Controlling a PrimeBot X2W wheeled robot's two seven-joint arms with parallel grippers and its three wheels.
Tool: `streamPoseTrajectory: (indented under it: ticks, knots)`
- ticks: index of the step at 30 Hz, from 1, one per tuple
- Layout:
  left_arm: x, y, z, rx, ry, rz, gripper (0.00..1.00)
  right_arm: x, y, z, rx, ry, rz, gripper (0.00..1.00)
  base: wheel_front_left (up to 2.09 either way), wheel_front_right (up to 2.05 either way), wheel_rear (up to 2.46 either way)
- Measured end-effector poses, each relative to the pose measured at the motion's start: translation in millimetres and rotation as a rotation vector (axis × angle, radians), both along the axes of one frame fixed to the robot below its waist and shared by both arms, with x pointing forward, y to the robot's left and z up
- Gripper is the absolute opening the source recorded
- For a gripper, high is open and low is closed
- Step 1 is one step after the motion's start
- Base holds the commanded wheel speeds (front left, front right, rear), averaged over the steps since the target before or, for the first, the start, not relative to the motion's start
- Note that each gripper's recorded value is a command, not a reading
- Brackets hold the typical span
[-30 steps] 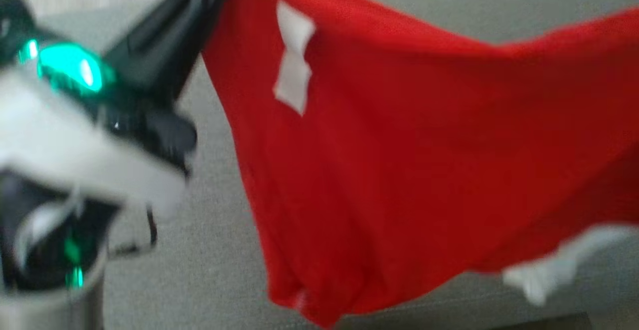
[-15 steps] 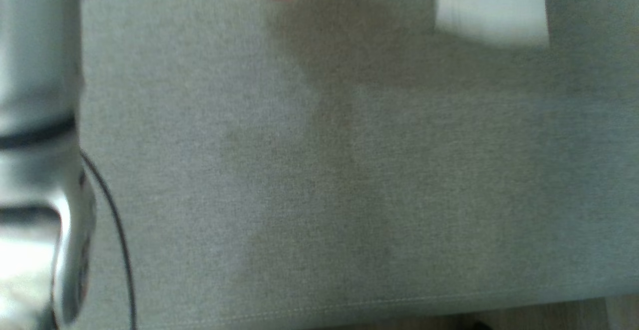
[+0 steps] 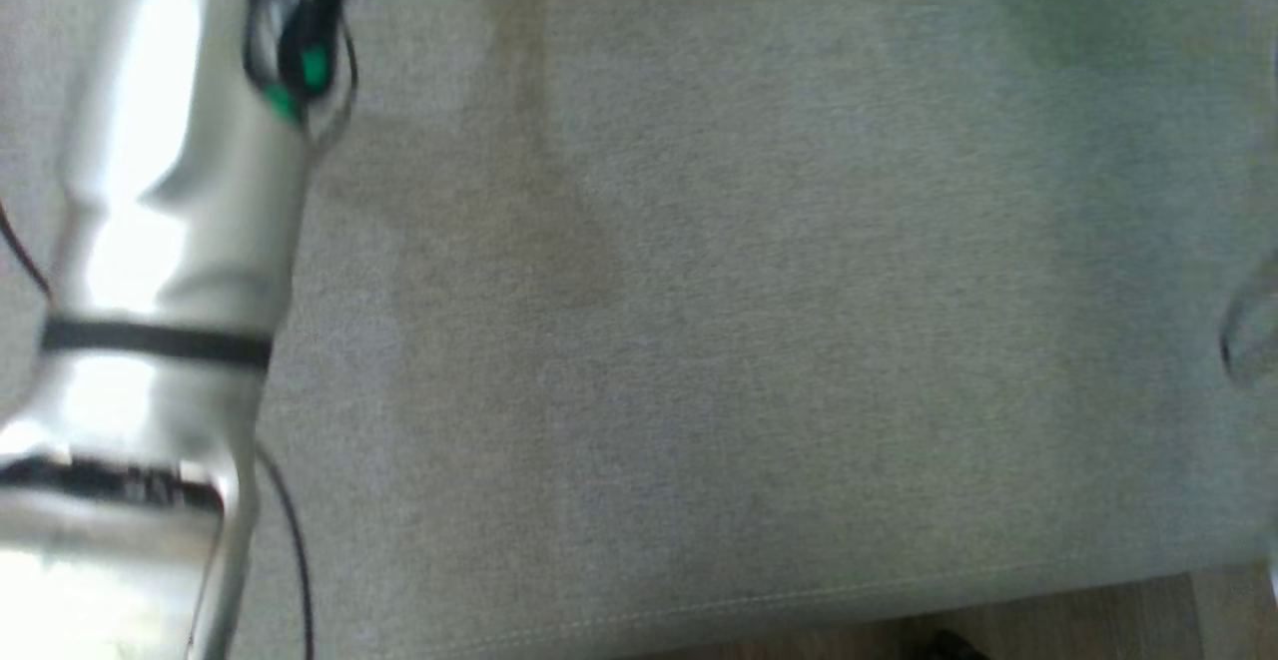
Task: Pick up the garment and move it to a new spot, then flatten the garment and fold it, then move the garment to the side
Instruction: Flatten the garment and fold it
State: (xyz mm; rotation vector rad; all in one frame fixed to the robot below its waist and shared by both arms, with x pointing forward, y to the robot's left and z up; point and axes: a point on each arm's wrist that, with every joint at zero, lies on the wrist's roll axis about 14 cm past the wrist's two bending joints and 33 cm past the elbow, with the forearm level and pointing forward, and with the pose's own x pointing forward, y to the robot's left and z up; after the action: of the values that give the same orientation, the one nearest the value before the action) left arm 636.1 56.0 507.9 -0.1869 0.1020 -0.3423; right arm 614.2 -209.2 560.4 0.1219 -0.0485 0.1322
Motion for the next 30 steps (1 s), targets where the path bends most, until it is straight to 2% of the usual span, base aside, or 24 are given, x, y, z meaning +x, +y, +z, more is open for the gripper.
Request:
streamPoseTrajectory:
  ticks: [8, 13, 19, 24, 27, 30]
  knots:
    - [-88.1, 10.8, -70.7, -0.003, 0.228, -0.058, 0.0, -127.7, -33.9, -87.3, -0.012, 0.287, -0.011, 0.0, 0.0, 0.0, 0.0]
    - [-160.0, 27.0, -91.9, 0.05, 0.324, -0.062, 0.0, -193.5, -31.3, -100.3, 0.006, 0.385, -0.004, 0.0, 0.0, 0.0, 0.0]
    - [-258.0, 24.0, -99.1, -0.057, 0.479, -0.044, 0.0, -260.9, -38.3, -101.7, -0.01, 0.475, -0.033, 0.0, 0.0, 0.0, 0.0]
    - [-309.5, 32.6, -93.1, -0.15, 0.559, 0.038, 0.0, -323.0, -30.8, -126.9, 0.027, 0.657, -0.046, 0.0, 0.0, 0.0, 0.0]
    - [-322.1, 36.3, -95.4, -0.172, 0.607, 0.065, 0.0, -337.0, -30.0, -134.3, 0.035, 0.718, -0.058, 0.0, 0.0, 0.0, 0.0]
    - [-316.1, 30.5, -93.4, -0.172, 0.615, 0.038, 0.0, -318.8, -33.0, -129.6, -0.001, 0.701, -0.048, 0.0, 0.0, 0.0, 0.0]
